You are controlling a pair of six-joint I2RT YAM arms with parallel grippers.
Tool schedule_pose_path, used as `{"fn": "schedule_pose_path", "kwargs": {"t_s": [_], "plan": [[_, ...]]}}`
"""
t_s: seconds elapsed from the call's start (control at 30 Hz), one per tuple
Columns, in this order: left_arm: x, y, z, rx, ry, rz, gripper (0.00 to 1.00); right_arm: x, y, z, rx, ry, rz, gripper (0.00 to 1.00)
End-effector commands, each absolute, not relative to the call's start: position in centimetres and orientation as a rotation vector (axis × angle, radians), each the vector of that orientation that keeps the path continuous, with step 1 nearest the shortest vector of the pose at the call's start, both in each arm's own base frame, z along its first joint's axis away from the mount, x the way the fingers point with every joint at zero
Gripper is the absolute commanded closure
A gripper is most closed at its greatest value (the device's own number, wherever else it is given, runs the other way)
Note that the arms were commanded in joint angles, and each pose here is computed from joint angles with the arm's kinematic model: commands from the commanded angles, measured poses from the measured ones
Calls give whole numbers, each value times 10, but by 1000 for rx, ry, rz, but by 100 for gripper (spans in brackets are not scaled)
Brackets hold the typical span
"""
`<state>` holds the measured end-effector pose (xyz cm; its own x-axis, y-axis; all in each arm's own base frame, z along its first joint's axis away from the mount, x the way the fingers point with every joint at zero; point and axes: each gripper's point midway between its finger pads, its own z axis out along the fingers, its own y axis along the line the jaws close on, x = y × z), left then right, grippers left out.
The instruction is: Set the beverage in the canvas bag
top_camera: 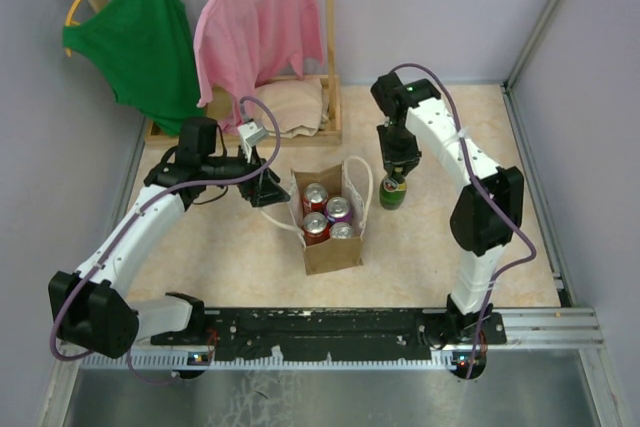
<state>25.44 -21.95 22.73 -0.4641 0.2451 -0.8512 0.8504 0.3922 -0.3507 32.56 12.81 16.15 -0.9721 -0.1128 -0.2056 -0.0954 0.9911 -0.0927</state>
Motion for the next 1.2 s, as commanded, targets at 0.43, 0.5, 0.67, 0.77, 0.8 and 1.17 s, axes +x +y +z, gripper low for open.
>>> {"fn": "schedule_pose_path", "kwargs": {"t_s": [0.43,0.5,0.67,0.77,0.8,1.17], "plan": [[256,-218,227,954,1909,-1058,22,347,122,205,-154,2781,-132,100],[257,-218,227,954,1909,-1058,22,351,121,216,-148,2753,-138,100],[257,-219,228,958,1905,-1066,22,358,121,234,-144,2723,-129,100],[258,-220,228,965,1901,-1075,23,364,126,250,-132,2674,-83,100],[257,-221,227,967,1901,-1078,23,367,129,257,-128,2652,-62,100],[258,-223,225,975,1899,-1104,23,383,159,354,-86,2345,240,100]]}}
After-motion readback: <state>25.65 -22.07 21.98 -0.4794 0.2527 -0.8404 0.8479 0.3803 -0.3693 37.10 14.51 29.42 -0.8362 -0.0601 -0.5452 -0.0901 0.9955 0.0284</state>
